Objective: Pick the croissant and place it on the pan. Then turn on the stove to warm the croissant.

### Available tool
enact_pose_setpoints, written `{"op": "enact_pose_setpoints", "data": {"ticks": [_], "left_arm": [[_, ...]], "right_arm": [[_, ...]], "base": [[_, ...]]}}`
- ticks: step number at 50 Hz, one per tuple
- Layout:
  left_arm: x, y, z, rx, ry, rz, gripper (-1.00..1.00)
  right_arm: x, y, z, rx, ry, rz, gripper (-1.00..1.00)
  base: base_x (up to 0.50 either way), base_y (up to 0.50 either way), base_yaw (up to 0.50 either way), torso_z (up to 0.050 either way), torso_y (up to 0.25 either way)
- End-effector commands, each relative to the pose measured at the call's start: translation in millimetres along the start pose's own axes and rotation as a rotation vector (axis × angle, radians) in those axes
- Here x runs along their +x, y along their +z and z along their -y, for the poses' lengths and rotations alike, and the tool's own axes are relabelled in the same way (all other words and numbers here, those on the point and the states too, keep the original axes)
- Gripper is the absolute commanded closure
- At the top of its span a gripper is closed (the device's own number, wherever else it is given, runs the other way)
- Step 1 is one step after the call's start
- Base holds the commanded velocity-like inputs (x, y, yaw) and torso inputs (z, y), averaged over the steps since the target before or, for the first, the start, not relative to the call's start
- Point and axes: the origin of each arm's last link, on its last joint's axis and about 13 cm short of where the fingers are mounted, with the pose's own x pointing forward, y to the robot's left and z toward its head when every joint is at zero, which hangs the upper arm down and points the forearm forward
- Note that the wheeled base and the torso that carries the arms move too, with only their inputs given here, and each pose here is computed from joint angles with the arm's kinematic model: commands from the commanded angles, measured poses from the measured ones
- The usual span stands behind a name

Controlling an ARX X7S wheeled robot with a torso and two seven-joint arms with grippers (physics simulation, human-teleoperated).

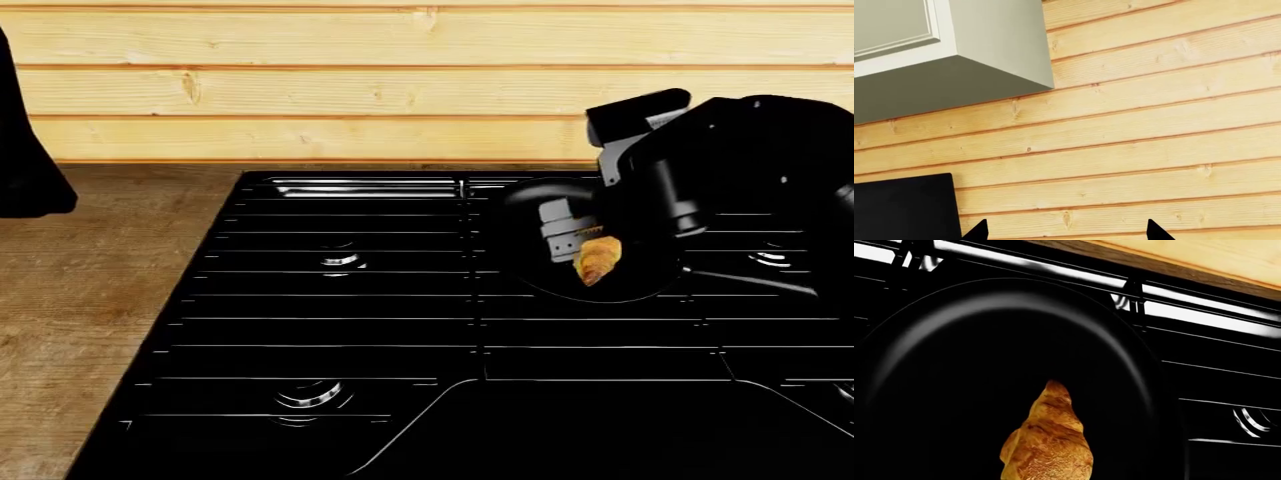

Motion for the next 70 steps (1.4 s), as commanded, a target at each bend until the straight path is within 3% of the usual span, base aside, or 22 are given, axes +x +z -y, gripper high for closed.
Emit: {"op": "enact_pose_setpoints", "data": {"ticks": [1, 8, 15, 24, 37, 41, 51, 70], "left_arm": [[-0.8, 1.0, -0.2, 0.0, 0.0, 0.004, -1.0], [-1.2, 1.6, -0.2, -0.002, 0.0, 0.007, -1.0], [0.8, 2.4, 0.9, -0.001, -0.003, 0.008, -1.0], [1.5, 4.1, 4.2, 0.003, -0.015, 0.004, -1.0], [6.3, 4.6, 6.5, -0.002, -0.029, 0.002, -1.0], [7.4, 4.4, 7.0, -0.008, -0.032, 0.004, -1.0], [9.0, 4.7, 9.4, -0.008, -0.044, 0.004, -1.0], [8.5, 1.2, 8.5, -0.014, -0.041, 0.002, -1.0]], "right_arm": [[-9.3, 3.1, 4.8, 0.017, 0.0, 0.018, -1.0], [-22.4, 7.4, 9.7, 0.025, 0.001, 0.046, -1.0], [-65.3, 9.6, 12.5, 0.04, 0.097, 0.118, -1.0], [-103.2, 8.0, 21.7, 0.027, 0.084, 0.153, -1.0], [-157.3, -21.9, 35.1, 0.091, 0.136, 0.23, -1.0], [-172.4, -32.5, 37.6, 0.096, 0.178, 0.307, -1.0], [-190.4, -54.7, 39.6, 0.094, 0.201, 0.36, -1.0], [-186.6, -67.8, 36.2, 0.111, 0.155, 0.306, -1.0]], "base": [[0.0, 0.0, 0.0, 0.0, 0.0], [0.0, 0.0, 0.0, 0.0, 0.0], [0.0, 0.0, 0.0, 0.0, 0.0], [0.0, 0.0, 0.0, 0.0, 0.001], [0.0, 0.0, 0.0, 0.0, 0.0], [0.0, 0.0, 0.0, 0.0, 0.0], [-0.02, 0.0, 0.0, 0.0, 0.0], [-0.16, 0.0, 0.0, 0.0, 0.001]]}}
